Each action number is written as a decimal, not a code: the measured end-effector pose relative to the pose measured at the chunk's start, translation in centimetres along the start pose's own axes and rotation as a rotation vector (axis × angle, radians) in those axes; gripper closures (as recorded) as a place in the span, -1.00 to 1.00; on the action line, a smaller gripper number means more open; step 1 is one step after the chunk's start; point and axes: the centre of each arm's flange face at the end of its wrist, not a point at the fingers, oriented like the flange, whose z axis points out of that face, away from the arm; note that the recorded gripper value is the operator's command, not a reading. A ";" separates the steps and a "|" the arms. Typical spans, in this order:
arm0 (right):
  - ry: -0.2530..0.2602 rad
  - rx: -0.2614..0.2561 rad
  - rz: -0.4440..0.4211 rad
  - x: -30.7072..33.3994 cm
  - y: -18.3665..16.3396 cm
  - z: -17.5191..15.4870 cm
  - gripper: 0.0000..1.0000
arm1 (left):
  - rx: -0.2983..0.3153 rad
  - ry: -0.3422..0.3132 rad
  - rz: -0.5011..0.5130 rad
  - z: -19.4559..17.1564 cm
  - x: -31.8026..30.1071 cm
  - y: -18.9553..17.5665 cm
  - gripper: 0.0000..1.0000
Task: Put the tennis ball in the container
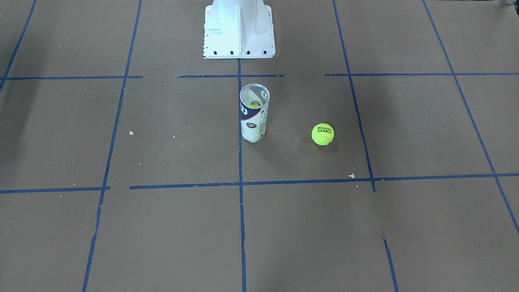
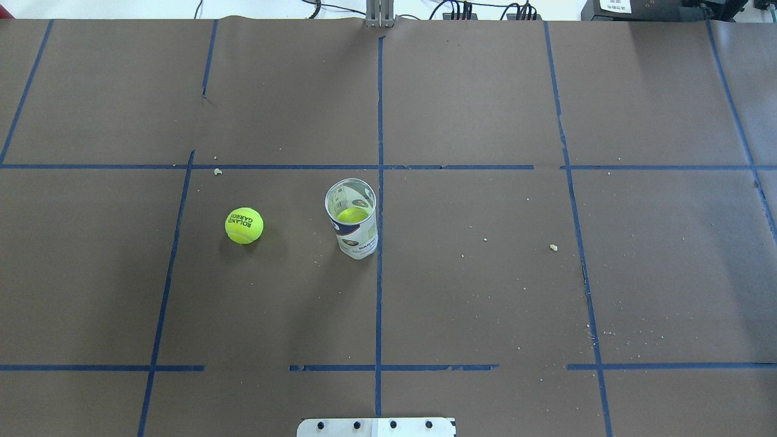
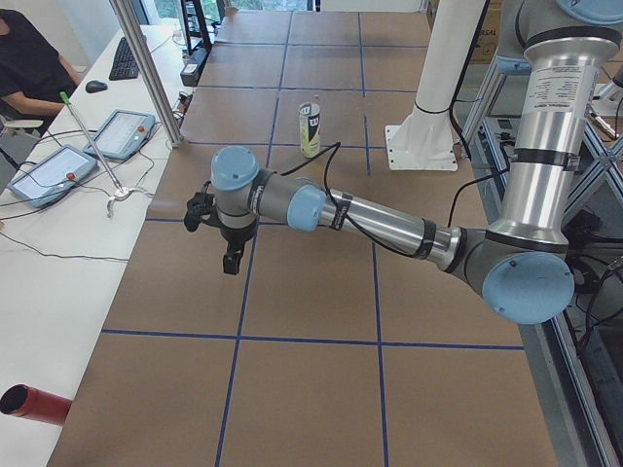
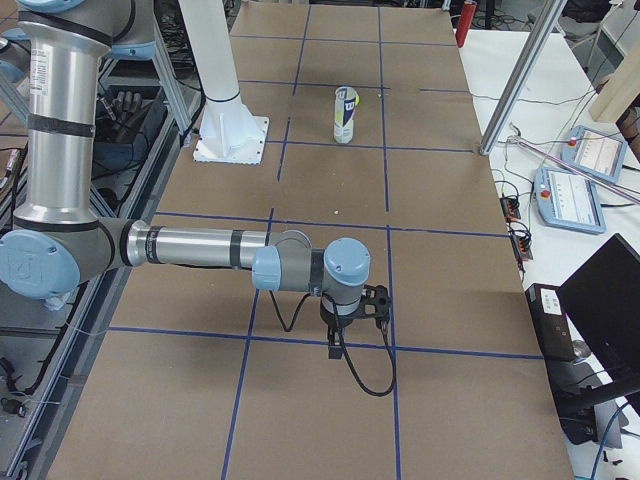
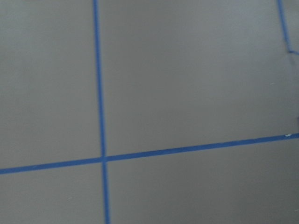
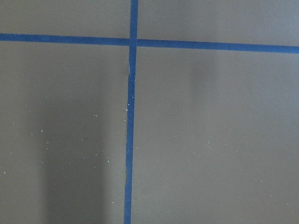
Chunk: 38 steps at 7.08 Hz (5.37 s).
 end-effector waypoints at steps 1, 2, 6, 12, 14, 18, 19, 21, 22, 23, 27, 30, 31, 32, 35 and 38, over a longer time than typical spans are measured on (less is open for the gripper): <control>0.000 0.000 0.000 0.0 0.0 0.0 -1.00 | 0.006 0.030 -0.009 0.1 6.2 -0.8 -1.00; 0.000 0.000 0.000 0.0 0.0 0.0 -1.00 | 0.006 0.070 -0.028 0.2 12.8 -1.4 -1.00; 0.000 0.000 0.000 0.0 0.0 0.0 -1.00 | -0.015 0.095 -0.102 5.1 33.2 2.3 -1.00; 0.000 0.000 0.000 0.0 0.0 0.0 -1.00 | -0.085 -0.049 -0.089 17.2 38.9 2.9 -1.00; 0.000 0.000 0.000 0.0 0.0 0.0 -1.00 | -0.117 -0.059 -0.073 20.4 39.6 4.3 -1.00; 0.000 0.000 0.000 0.0 0.0 0.0 -1.00 | -0.140 -0.043 -0.062 23.6 40.3 5.8 -1.00; 0.000 0.000 0.000 0.0 0.0 0.0 -1.00 | -0.148 -0.044 -0.058 24.0 40.5 6.3 -1.00; 0.000 0.000 0.000 0.0 0.0 0.0 -1.00 | -0.158 -0.045 -0.052 24.9 40.6 6.8 -1.00; 0.000 0.000 0.000 0.0 0.0 0.0 -1.00 | -0.159 -0.045 -0.050 25.4 40.5 6.9 -1.00; 0.000 0.000 0.000 0.0 0.0 0.0 -1.00 | -0.160 -0.045 -0.049 25.8 40.4 6.9 -1.00; 0.000 0.000 0.000 0.0 0.0 0.0 -1.00 | -0.160 -0.043 -0.048 26.1 40.4 6.9 0.39; 0.000 0.000 0.000 0.0 0.0 0.0 -1.00 | -0.125 -0.009 -0.041 23.2 41.1 6.2 1.00; 0.000 0.000 0.000 0.0 0.0 0.0 -1.00 | -0.099 -0.003 -0.050 20.0 41.1 5.4 1.00; 0.000 0.000 0.000 0.0 0.0 0.0 -1.00 | -0.085 -0.017 -0.069 16.2 41.1 4.8 1.00; 0.000 0.000 0.000 0.0 0.0 0.0 -1.00 | -0.051 -0.065 -0.142 4.7 43.8 2.1 1.00; 0.000 0.000 0.000 0.0 0.0 0.0 -1.00 | -0.094 0.003 -0.171 -0.7 49.4 1.2 1.00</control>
